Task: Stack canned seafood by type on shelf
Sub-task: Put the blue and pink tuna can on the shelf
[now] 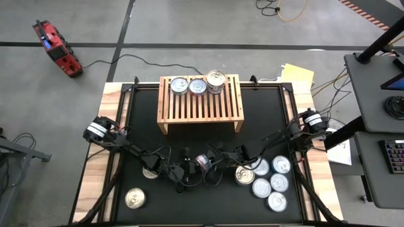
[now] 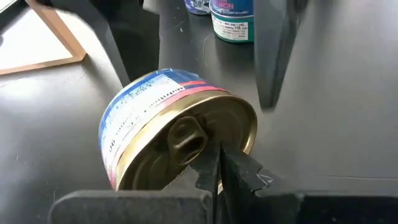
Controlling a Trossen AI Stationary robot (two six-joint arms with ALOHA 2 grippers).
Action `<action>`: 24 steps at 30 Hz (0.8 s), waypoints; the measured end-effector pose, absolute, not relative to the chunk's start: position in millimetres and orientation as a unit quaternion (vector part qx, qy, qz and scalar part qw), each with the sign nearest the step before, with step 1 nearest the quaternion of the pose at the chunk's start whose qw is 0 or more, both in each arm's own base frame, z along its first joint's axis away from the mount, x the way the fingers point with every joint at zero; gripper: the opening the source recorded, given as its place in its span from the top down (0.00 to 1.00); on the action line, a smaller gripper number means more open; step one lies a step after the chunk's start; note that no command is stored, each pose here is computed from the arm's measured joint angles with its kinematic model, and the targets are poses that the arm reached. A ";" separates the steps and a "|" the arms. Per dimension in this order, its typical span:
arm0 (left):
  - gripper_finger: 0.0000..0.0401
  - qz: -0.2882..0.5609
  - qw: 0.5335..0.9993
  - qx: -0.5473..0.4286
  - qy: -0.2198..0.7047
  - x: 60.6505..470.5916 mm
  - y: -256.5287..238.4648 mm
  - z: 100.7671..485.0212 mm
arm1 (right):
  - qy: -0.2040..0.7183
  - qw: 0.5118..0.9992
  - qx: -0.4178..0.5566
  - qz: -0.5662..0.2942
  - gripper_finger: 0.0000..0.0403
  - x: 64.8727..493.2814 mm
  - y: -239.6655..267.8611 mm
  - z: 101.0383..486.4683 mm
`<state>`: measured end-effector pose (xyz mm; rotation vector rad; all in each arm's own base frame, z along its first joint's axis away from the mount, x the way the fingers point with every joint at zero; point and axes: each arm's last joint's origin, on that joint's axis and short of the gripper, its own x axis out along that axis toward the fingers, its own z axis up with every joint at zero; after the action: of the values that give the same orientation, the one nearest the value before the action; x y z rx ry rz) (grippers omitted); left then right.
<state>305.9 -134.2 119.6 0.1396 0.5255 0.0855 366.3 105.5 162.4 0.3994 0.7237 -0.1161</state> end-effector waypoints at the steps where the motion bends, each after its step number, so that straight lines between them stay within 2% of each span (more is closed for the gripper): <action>1: 1.00 0.042 0.962 0.069 0.260 305.9 -134.2 119.6 | 0.358 0.913 0.186 -0.056 0.15 368.2 106.0 160.7; 7: 1.00 0.041 0.962 0.069 0.260 305.9 -134.3 119.6 | 0.377 0.909 0.166 -0.060 0.27 378.2 108.8 154.9; 14: 1.00 0.041 0.962 0.070 0.261 305.8 -134.3 119.2 | 0.391 0.905 0.150 -0.076 0.53 377.8 107.8 151.8; 24: 1.00 0.041 0.961 0.075 0.263 305.3 -134.2 119.6 | 0.410 0.898 0.134 -0.086 0.54 370.4 105.1 158.6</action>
<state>305.3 -134.2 119.6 0.1520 0.5328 0.0829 370.4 105.1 158.6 0.2784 0.8489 -0.1790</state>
